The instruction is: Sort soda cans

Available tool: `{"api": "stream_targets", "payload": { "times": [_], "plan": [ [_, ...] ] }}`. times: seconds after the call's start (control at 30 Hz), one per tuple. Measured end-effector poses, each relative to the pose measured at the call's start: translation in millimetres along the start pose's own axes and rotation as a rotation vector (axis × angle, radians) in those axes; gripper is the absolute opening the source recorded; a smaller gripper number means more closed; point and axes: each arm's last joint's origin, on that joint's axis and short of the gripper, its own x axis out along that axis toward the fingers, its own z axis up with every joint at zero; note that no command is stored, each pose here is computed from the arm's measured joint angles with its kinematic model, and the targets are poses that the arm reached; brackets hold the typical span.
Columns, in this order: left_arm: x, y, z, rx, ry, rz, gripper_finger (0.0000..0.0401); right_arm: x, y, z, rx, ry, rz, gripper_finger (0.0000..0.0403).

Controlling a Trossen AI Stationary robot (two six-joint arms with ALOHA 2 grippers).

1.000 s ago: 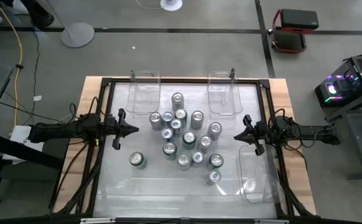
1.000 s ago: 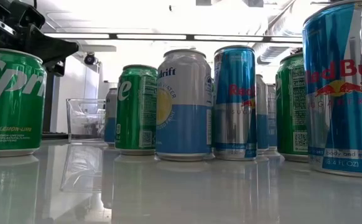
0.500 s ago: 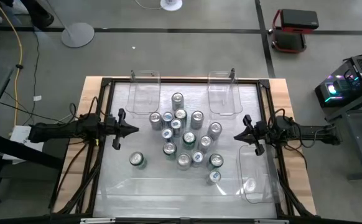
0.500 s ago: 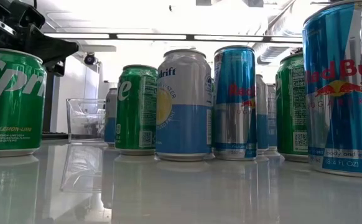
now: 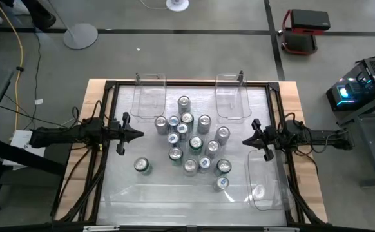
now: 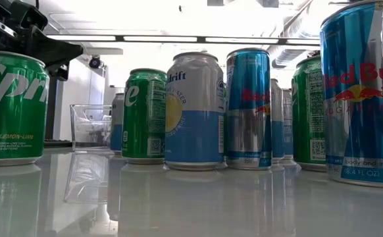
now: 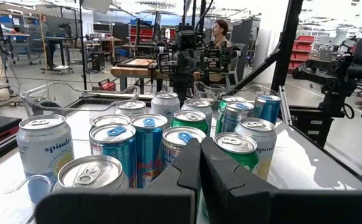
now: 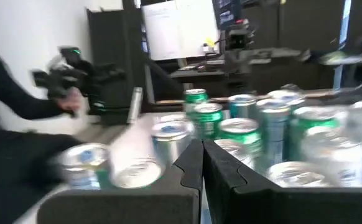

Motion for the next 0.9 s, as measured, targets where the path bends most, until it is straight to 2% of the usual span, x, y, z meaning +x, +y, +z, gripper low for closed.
{"api": "stream_targets", "payload": {
  "times": [0.1, 0.2, 0.37, 0.5, 0.6, 0.73, 0.9],
  "plan": [
    [0.0, 0.0, 0.8, -0.001, -0.008, -0.001, 0.0, -0.2, -2.2, 4.2, -0.024, -0.047, -0.084, 0.0],
    [-0.1, -0.2, 3.6, -0.09, -0.037, -0.004, 0.0, -1.5, -1.9, 16.4, 0.096, -0.181, -0.092, 0.0],
    [-0.5, -0.4, 10.3, -0.232, -0.106, -0.017, 0.0, -11.7, -0.6, 45.3, 0.293, -0.525, -0.09, 0.0],
    [-1.4, -0.7, 16.3, -0.273, -0.168, -0.031, 0.0, -20.6, 1.5, 61.1, 0.219, -0.685, -0.098, 0.0],
    [-2.2, -1.3, 20.4, -0.313, -0.209, -0.047, 0.0, -23.3, 3.6, 78.1, 0.175, -0.668, -0.106, 0.0001],
    [-3.0, -2.6, 24.1, -0.343, -0.25, -0.048, 0.0, -20.5, 8.3, 108.4, 0.174, -0.494, -0.052, 0.0019],
    [-2.5, -3.5, 25.3, -0.369, -0.269, -0.01, 0.0, 7.3, 17.4, 143.7, 0.155, -0.304, 0.154, 0.0079]
  ]
}}
